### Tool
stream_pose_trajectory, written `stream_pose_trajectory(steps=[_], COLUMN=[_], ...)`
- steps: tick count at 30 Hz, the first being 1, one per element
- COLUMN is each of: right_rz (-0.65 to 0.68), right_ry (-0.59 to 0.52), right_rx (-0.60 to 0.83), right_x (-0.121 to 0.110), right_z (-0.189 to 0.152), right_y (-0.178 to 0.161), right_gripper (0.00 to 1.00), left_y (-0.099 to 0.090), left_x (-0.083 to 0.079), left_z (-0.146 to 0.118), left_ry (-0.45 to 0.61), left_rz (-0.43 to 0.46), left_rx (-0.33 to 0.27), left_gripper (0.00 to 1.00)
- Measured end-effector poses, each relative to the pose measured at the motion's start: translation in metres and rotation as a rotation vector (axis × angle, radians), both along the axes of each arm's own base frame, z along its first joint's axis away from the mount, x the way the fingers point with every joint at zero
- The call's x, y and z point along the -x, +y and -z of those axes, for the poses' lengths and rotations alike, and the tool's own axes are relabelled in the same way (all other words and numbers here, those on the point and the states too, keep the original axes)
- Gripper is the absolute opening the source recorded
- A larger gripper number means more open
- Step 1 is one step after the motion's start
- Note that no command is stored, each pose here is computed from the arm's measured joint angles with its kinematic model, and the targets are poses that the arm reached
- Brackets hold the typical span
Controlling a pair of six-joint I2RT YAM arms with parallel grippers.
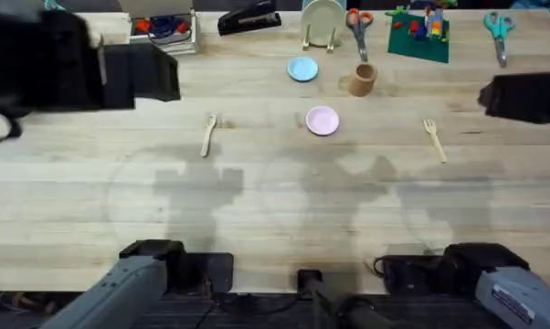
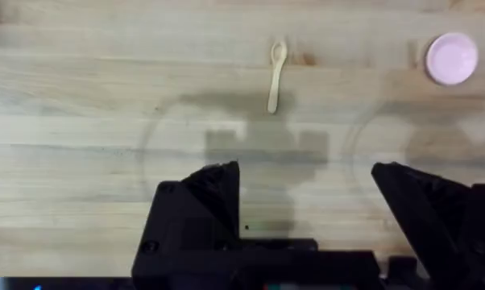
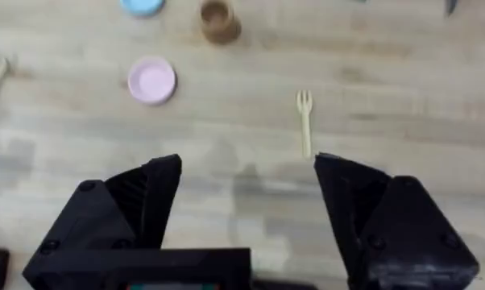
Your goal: Pick up a utensil and set it on the pink plate, then put the other utensil in the container.
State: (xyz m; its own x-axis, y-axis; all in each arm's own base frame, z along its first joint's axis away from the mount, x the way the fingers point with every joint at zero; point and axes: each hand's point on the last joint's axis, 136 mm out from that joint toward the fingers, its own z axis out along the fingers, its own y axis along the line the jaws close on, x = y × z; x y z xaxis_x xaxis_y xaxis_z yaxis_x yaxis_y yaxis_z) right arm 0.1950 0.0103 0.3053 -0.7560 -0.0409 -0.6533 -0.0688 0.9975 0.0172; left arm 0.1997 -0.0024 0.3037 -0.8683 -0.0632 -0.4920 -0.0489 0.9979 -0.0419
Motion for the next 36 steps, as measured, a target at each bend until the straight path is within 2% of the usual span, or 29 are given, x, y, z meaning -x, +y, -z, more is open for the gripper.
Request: stream_pose_trajectory(steps=[4, 10, 23, 31, 36], right_rz=[0.000, 0.000, -0.006, -0.006, -0.006], right_ry=[0.114, 0.179, 0.178, 0.181, 0.181], right_rx=[0.000, 0.000, 0.005, 0.005, 0.005], right_x=[-0.005, -0.016, -0.018, -0.018, -0.018], right_z=[0.018, 0.030, 0.030, 0.030, 0.031], right_y=[0.000, 0.000, 0.000, 0.000, 0.000], right_gripper=[0.994, 0.994, 0.993, 0.993, 0.994], left_y=[0.000, 0.001, 0.001, 0.001, 0.001], left_x=[-0.016, -0.031, -0.050, -0.067, -0.089], left_z=[0.016, 0.034, 0.062, 0.083, 0.094], left_ry=[0.090, 0.175, 0.306, 0.371, 0.332], left_rz=[0.009, 0.011, 0.013, 0.014, 0.035], left_rx=[-0.006, -0.012, -0.014, -0.014, -0.021], left_gripper=[0.993, 0.993, 0.993, 0.994, 0.995])
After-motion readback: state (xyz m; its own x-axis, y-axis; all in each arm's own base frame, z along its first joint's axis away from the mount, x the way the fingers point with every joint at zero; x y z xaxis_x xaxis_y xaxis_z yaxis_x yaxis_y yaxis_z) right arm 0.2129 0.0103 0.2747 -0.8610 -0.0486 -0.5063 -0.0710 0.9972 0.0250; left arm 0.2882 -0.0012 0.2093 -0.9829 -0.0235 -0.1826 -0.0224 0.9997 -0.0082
